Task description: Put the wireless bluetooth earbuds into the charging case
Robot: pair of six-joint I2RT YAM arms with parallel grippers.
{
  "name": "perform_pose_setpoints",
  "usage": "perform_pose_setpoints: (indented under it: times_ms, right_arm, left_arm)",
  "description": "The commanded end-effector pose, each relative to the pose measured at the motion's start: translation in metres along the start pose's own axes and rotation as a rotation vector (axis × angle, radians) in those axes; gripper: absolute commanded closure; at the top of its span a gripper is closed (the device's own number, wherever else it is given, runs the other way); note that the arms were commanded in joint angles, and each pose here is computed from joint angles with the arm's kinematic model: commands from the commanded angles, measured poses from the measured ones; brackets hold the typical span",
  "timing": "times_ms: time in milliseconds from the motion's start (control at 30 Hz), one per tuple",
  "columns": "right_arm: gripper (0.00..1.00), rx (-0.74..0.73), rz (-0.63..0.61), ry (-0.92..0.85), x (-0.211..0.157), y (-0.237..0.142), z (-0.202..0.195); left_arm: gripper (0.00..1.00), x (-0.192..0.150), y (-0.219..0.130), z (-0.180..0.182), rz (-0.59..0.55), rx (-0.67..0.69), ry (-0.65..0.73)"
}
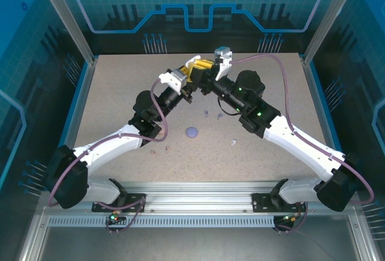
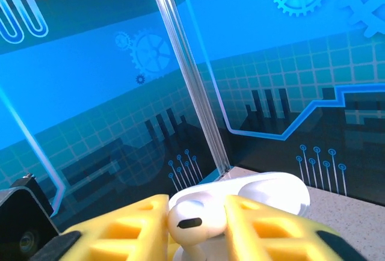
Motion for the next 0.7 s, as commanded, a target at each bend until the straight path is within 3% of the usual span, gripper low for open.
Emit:
perform_pose_setpoints:
  times_ms: [0, 300, 500, 667]
  right_arm:
    - [0.65, -0.047, 0.030, 0.005, -0.008, 0.002, -0.002]
    - [0.59, -0.070, 0.013, 0.025, -0.003, 0.004, -0.005]
    - [0.34, -0.049, -0.001, 0.076, 0.012, -0.005, -0.003]
    - [0.24, -0.091, -0.055, 0.122, 0.043, -0.039, -0.004]
  left_arm:
    - [1.00, 0.033, 0.002, -0.007, -0.127, -0.037, 0.008]
    - [1.00, 0.032, 0.002, -0.007, -0.120, -0.041, 0.008]
    - [1.00, 0.030, 0.002, -0.007, -0.112, -0.036, 0.001]
    - [1.00, 0.028, 0.001, -0.006, -0.111, -0.023, 0.000]
Point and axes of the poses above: each hand's point on the last joint's axis, 136 mm out from that joint toward the fingers, its own y axis out along the fingers, its own z axis along the line the jaws close on, x = y × z, the point moved 9 cm from there along -y, back along the fingers, and after that the axes turned 5 degrees about -y, right-handed, at the moved point
